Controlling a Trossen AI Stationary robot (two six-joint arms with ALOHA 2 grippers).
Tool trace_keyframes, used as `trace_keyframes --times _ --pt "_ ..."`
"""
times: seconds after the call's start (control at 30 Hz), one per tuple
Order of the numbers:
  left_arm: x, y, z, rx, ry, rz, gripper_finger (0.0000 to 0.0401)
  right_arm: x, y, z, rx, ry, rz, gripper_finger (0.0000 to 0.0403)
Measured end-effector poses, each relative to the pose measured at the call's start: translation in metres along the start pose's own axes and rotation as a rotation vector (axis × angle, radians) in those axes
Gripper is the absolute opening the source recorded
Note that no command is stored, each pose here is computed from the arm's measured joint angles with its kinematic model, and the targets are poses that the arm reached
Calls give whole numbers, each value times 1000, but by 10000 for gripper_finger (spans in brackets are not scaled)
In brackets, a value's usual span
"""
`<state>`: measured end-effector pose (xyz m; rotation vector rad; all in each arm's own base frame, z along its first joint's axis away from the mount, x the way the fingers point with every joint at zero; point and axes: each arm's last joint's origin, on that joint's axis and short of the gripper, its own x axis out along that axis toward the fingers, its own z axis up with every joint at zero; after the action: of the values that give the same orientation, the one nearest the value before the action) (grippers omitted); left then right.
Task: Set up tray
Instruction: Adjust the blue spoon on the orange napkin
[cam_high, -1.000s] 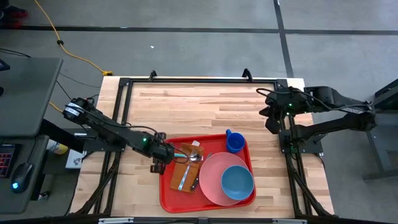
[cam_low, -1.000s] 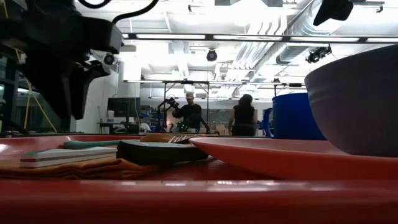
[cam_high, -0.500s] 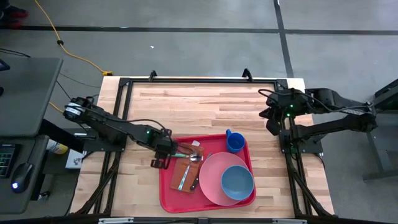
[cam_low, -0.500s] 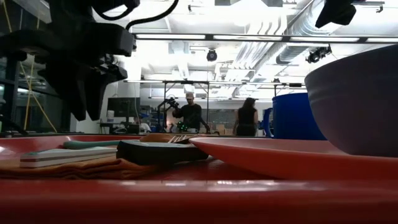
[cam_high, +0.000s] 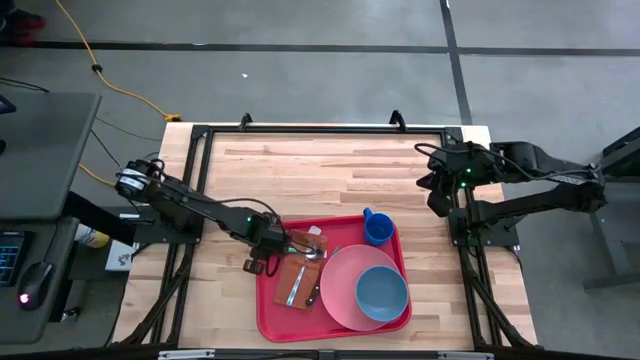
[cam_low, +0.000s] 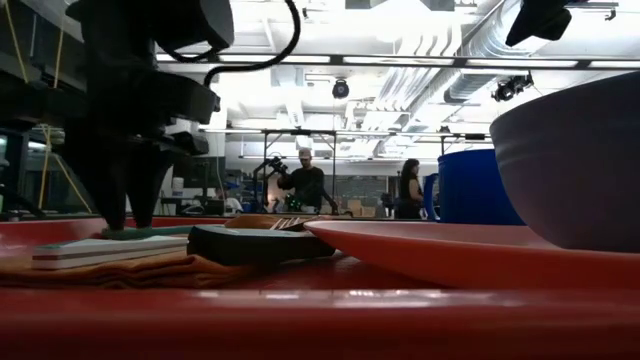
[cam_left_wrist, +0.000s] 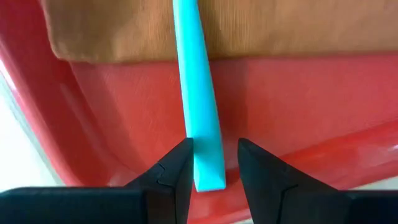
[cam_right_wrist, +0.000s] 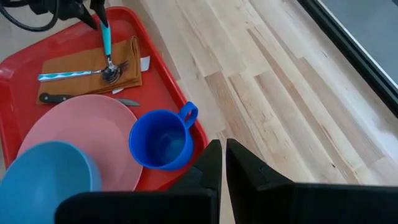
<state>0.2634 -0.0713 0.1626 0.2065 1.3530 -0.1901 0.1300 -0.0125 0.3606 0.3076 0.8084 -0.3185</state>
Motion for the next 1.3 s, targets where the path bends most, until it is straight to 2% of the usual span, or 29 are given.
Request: trace_keyframes --times 0.33,0.6,0.7,0.9,1.0,1.17,1.3 --pt "17 -1 5 7 21 -5 156 0 0 0 -1 0 0 0" --pt "18 -1 5 7 20 -4 154 0 0 0 -1 -1 -3 0" --pt "18 -1 5 1 21 -4 138 0 0 0 -1 -2 -7 0" --pt "18 -1 4 -20 34 12 73 0 0 0 -1 -4 -12 0" --pt "17 0 2 -37 45 16 71 0 0 0 -1 -4 -13 0" --pt "14 0 0 -158 53 35 71 0 0 0 -1 -5 -14 0" --pt "8 1 -6 -368 79 60 71 0 0 0 -1 -5 -14 0"
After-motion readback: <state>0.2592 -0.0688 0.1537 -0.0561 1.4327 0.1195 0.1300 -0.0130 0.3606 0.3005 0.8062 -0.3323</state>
